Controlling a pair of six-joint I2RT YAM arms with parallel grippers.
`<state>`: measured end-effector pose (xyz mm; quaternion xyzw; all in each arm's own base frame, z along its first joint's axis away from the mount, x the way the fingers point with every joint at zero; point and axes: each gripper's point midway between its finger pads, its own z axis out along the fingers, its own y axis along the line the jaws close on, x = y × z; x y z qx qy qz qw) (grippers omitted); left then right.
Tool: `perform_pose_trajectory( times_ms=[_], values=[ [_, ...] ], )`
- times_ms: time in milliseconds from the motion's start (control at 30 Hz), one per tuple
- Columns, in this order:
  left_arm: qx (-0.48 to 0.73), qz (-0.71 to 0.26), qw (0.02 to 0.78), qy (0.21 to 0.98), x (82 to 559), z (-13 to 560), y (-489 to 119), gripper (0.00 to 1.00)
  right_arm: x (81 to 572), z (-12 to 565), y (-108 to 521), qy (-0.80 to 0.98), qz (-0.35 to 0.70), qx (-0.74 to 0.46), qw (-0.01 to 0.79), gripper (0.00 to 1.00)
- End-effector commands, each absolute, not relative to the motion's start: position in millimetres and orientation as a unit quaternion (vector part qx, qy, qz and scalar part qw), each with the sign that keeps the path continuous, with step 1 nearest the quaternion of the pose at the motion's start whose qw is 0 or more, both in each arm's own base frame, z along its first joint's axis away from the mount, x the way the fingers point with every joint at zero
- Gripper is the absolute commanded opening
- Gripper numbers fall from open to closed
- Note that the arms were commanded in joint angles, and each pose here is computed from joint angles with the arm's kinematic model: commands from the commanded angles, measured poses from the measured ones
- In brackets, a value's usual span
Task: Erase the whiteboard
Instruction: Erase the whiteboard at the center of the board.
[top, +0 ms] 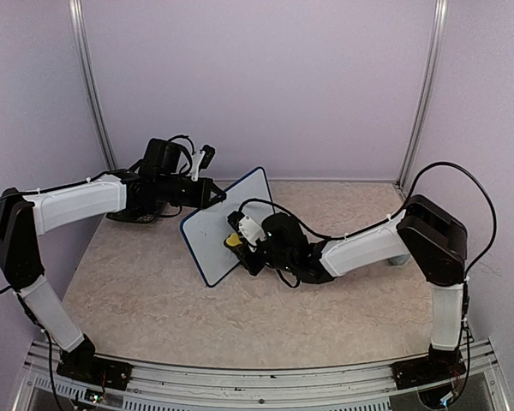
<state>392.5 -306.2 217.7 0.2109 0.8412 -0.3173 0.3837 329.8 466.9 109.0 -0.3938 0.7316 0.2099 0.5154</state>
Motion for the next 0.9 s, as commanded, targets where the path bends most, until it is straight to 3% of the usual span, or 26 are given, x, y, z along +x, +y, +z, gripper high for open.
perform_pose_trajectory(
  times_ms=[0,433,867],
  values=[
    [0.217,-0.326,0.297,0.871,363,178,-314,0.0,338,150,466,0.712,0.215,-0.379,0.551,0.0],
    [0.214,-0.324,0.295,0.873,366,175,-312,0.0,341,89,462,0.755,0.204,-0.381,0.493,0.0],
    [0.214,-0.324,0.296,0.873,365,176,-312,0.0,337,66,452,0.773,0.206,-0.376,0.467,0.0]
  ],
)
